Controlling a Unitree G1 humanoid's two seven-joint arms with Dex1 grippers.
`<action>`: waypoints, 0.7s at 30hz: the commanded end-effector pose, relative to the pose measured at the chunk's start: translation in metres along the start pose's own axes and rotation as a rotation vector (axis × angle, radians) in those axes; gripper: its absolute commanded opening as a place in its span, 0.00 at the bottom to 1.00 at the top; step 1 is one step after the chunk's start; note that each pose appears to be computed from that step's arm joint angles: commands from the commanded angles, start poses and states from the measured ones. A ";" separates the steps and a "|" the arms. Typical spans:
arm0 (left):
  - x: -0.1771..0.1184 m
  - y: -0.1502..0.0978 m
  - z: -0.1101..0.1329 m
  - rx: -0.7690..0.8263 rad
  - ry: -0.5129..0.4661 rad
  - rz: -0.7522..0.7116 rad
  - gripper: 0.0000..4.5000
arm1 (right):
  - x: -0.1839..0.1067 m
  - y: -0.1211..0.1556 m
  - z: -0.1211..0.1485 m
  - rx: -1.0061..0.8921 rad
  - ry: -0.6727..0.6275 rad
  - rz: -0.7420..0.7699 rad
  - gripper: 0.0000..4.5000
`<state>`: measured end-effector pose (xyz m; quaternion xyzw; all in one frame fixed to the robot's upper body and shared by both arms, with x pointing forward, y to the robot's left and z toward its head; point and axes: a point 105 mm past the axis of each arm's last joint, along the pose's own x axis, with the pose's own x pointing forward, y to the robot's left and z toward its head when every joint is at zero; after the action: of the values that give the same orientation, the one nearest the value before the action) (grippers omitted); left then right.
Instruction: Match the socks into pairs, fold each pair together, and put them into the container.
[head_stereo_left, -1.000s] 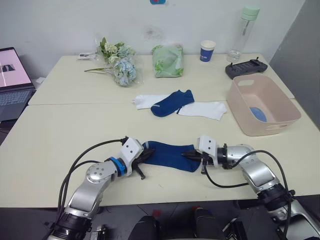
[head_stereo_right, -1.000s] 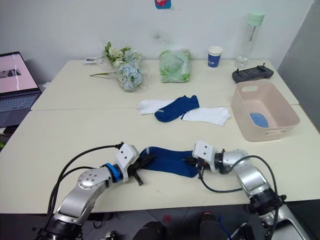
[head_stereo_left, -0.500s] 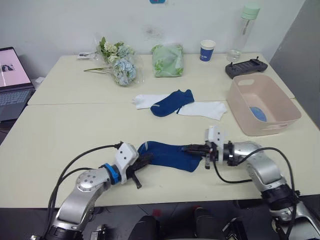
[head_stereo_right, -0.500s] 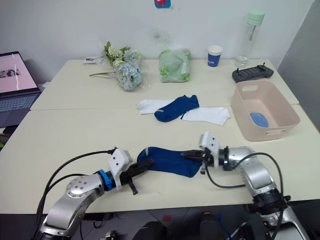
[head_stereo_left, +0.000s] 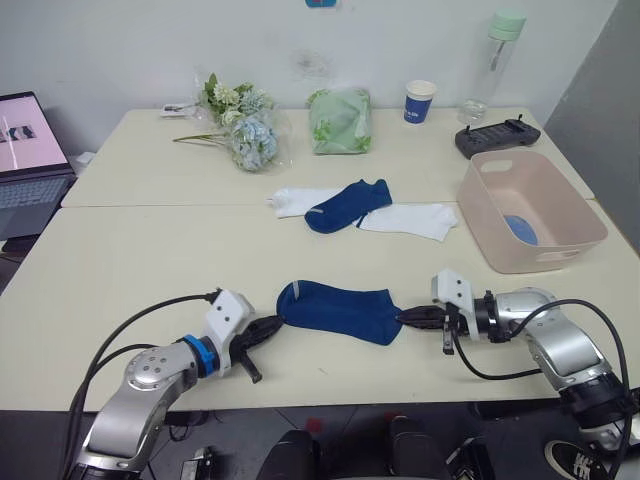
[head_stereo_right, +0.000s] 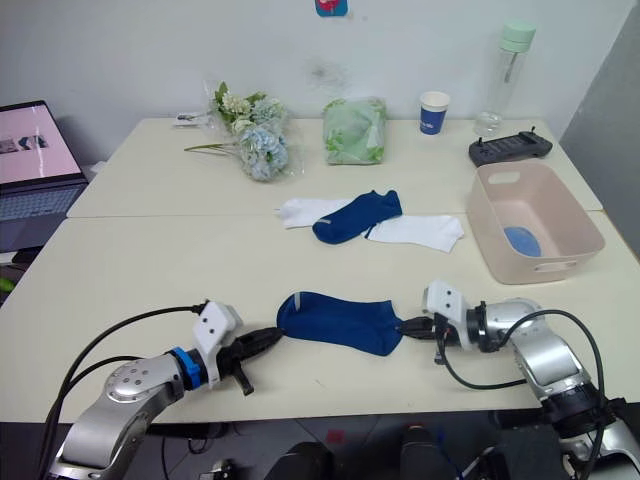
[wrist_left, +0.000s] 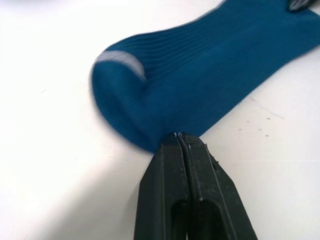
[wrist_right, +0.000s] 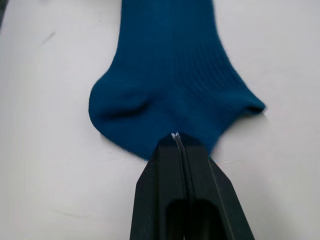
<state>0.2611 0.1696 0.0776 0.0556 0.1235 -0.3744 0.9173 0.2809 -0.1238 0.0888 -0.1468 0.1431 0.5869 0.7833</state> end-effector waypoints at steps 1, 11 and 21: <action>-0.013 0.026 0.025 -0.085 -0.111 0.134 0.00 | -0.018 -0.008 0.021 -0.001 -0.064 -0.097 0.00; 0.010 0.026 0.018 -0.166 -0.094 0.105 0.00 | -0.006 -0.008 -0.002 0.076 -0.017 -0.150 0.66; 0.015 0.025 0.002 -0.148 -0.012 0.121 0.47 | 0.000 -0.005 -0.010 0.082 0.003 -0.154 0.67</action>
<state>0.2897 0.1764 0.0744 -0.0170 0.1408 -0.3061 0.9414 0.2850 -0.1322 0.0766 -0.1217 0.1674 0.5156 0.8314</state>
